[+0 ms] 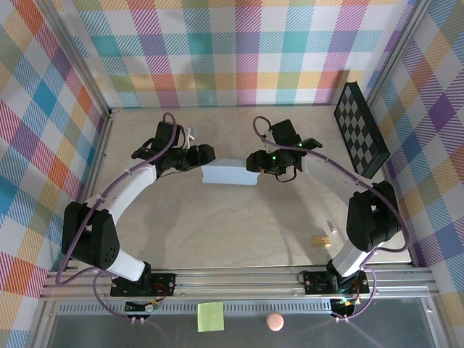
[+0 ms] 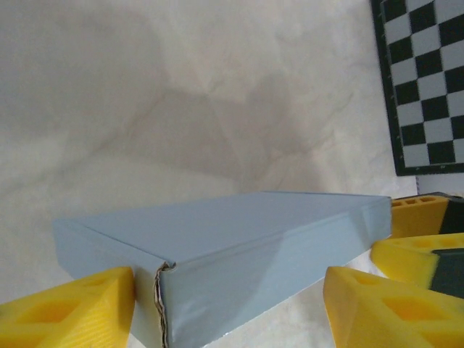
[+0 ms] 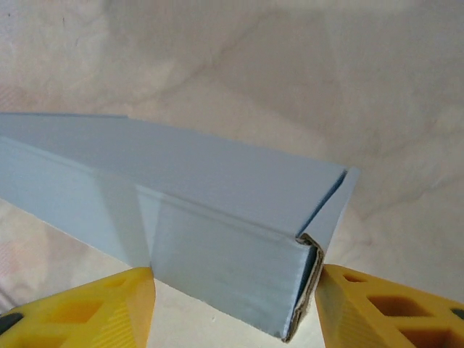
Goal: Fold the paper box
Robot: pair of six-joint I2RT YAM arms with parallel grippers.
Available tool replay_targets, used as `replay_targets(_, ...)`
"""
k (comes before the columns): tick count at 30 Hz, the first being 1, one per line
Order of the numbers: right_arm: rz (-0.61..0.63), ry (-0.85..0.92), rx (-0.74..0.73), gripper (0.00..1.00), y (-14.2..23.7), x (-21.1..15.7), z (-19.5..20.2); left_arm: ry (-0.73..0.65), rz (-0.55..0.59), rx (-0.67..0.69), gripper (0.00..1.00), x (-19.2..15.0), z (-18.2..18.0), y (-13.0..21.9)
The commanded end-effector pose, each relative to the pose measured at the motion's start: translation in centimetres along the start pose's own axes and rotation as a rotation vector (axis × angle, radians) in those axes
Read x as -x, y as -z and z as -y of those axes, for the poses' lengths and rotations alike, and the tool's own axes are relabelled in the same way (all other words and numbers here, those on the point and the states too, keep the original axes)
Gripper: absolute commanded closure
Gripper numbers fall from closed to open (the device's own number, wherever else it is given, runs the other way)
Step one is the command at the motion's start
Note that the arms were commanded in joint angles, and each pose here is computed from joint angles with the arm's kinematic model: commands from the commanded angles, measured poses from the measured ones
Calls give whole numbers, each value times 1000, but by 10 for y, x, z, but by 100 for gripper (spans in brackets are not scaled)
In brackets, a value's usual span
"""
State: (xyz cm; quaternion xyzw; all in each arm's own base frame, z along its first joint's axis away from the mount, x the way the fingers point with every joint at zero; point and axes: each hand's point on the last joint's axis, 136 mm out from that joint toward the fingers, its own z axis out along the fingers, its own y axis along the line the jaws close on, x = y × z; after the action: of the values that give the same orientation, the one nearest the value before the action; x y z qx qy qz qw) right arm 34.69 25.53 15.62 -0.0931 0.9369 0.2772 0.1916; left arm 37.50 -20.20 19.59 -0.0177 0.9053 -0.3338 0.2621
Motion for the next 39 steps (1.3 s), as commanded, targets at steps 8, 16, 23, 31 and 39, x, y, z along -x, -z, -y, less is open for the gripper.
replay_targets(8,228,376,5,39,-21,36,-31,-203,30,-32,32,12,4,-28)
replay_targets(16,81,274,38,36,-36,-21,-31,-193,-56,-51,31,-43,-4,-30)
replay_targets(23,-3,159,43,34,-37,-63,-22,-148,-130,0,31,-84,-24,-25)
replay_targets(31,-81,87,-31,35,-57,-87,4,-68,-238,158,32,-126,-74,-34)
replay_targets(39,-124,45,-203,36,-49,-82,34,-67,-241,279,32,-118,-97,-23)
